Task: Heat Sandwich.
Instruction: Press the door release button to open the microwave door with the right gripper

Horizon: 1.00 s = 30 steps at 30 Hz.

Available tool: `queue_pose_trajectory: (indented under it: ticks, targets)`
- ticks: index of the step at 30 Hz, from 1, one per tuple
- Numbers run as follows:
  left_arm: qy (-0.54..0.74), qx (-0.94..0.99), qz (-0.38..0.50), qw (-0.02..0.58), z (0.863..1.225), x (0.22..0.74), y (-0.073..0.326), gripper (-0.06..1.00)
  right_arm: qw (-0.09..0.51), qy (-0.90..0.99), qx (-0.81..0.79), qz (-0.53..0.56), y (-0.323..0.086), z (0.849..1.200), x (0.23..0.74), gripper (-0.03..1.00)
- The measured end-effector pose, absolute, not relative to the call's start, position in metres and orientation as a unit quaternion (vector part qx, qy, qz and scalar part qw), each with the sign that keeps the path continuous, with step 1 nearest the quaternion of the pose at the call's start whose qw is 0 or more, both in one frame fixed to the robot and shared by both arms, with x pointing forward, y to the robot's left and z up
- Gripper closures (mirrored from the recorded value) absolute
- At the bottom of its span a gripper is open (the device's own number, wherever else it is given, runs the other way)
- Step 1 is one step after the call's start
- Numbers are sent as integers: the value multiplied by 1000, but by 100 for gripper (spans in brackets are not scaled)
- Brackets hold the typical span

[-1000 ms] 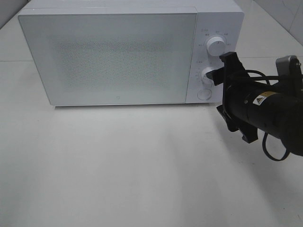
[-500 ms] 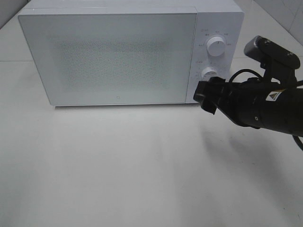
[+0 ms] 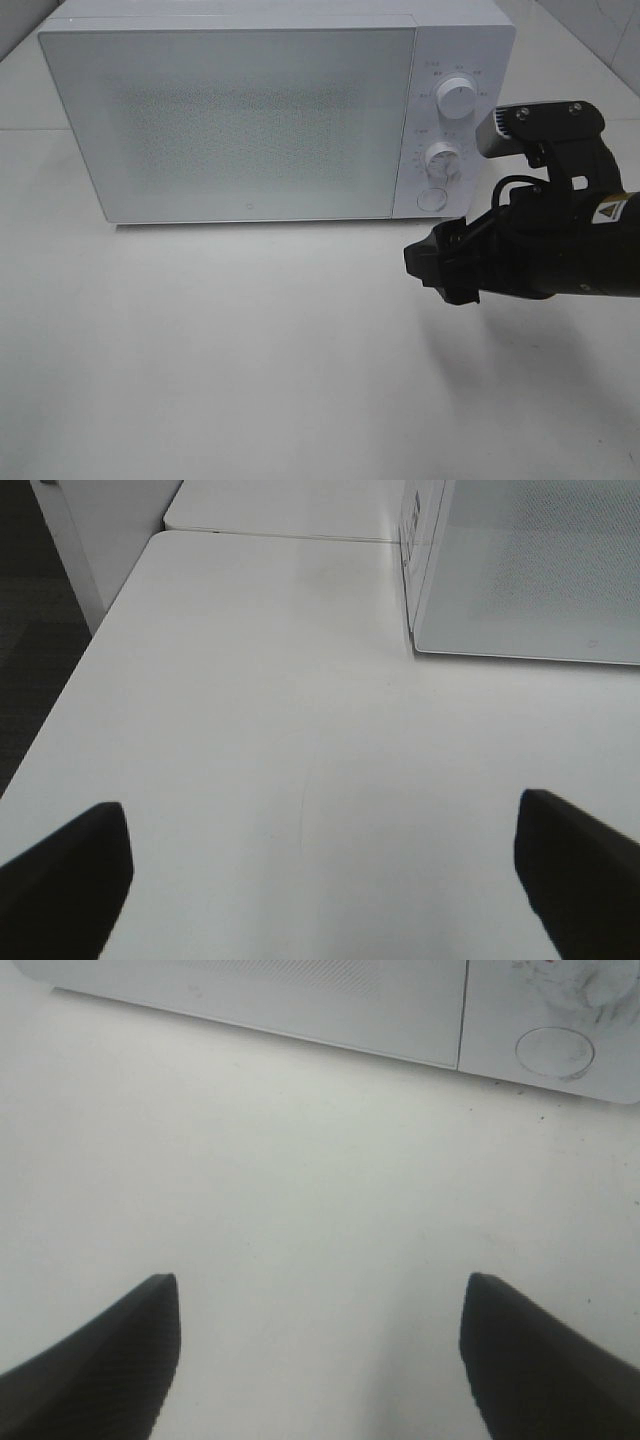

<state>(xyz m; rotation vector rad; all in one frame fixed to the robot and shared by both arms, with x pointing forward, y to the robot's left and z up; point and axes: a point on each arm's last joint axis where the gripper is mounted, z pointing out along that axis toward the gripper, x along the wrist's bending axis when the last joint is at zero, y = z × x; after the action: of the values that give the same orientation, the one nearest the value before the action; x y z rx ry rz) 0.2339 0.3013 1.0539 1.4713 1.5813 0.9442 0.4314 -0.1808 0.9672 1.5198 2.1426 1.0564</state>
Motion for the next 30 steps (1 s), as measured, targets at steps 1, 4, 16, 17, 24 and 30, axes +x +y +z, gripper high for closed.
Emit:
queue_pose_trajectory:
  ticks: [1, 4, 16, 17, 24, 30]
  targets:
    - [620, 577, 370, 382, 1054, 234, 301, -2, 149, 758, 519, 364, -181, 969, 428, 21]
    - [620, 577, 370, 382, 1054, 234, 301, -2, 140, 769, 510, 358, -182, 971, 423, 21]
    - [620, 577, 370, 382, 1054, 234, 301, -2, 98, 841, 455, 275, -183, 995, 411, 21]
    - [620, 577, 370, 382, 1054, 234, 301, -2, 99, 843, 458, 264, -185, 998, 410, 21]
    - [620, 577, 370, 382, 1054, 234, 301, -2, 113, 853, 471, 196, -197, 1009, 405, 21]
    - [620, 577, 370, 382, 1054, 234, 301, -2, 126, 856, 477, 155, -213, 1018, 391, 21]
